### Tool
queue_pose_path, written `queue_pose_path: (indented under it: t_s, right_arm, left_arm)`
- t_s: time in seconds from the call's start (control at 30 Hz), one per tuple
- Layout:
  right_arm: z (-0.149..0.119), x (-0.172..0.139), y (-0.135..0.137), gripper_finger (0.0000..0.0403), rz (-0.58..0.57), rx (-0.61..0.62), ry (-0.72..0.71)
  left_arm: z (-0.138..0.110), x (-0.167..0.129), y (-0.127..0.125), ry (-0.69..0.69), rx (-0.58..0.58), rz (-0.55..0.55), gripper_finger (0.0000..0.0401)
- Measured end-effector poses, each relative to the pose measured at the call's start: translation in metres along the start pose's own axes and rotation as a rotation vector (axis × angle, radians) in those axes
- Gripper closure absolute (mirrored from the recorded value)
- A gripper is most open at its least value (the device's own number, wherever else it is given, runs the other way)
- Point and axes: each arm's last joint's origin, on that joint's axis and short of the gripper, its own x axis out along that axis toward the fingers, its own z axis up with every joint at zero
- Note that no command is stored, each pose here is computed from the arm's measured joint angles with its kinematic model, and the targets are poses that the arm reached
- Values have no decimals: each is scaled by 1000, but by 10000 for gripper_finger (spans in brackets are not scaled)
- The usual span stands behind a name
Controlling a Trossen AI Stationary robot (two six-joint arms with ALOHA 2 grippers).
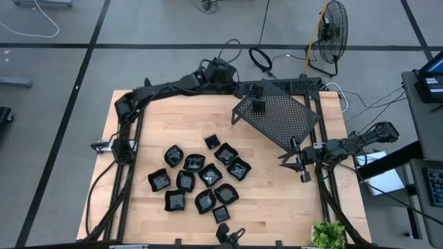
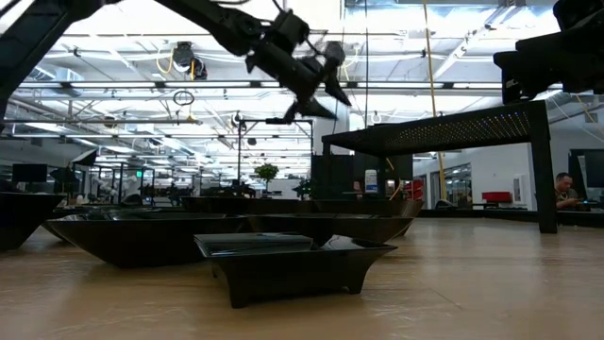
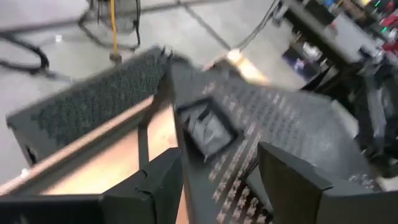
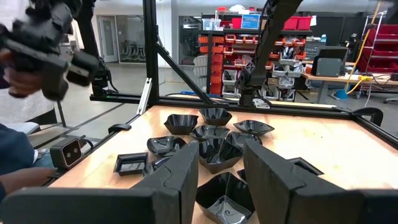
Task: Pick & Place Mini shaped plates
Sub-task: Stack the black square plate on the square black plate on the shelf
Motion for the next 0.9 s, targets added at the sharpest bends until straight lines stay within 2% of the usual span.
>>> queue_pose_path:
  t_s: [0.17, 0.47, 0.67, 0.77, 0.83, 0.9]
  right_arm:
    - [0, 0, 0, 289, 0, 0, -1]
    - [0, 0, 0, 289, 0, 0, 0]
    - [0, 0, 0, 289, 0, 0, 0]
    - [0, 0, 0, 289, 0, 0, 0]
    - [0, 0, 0, 289, 0, 0, -1]
    - [0, 0, 0, 289, 0, 0, 0]
  left_arm:
    - [-10, 23, 13, -4, -21, -23, 194]
    - [-5, 28, 25, -55, -22, -18, 194]
    - [-13, 40, 31, -34, -15, -33, 194]
    - [-3, 25, 24, -9, 25, -138, 194]
    - [10, -2, 13, 34, 81, -222, 194]
    - [18, -36, -1, 103, 141, -253, 198]
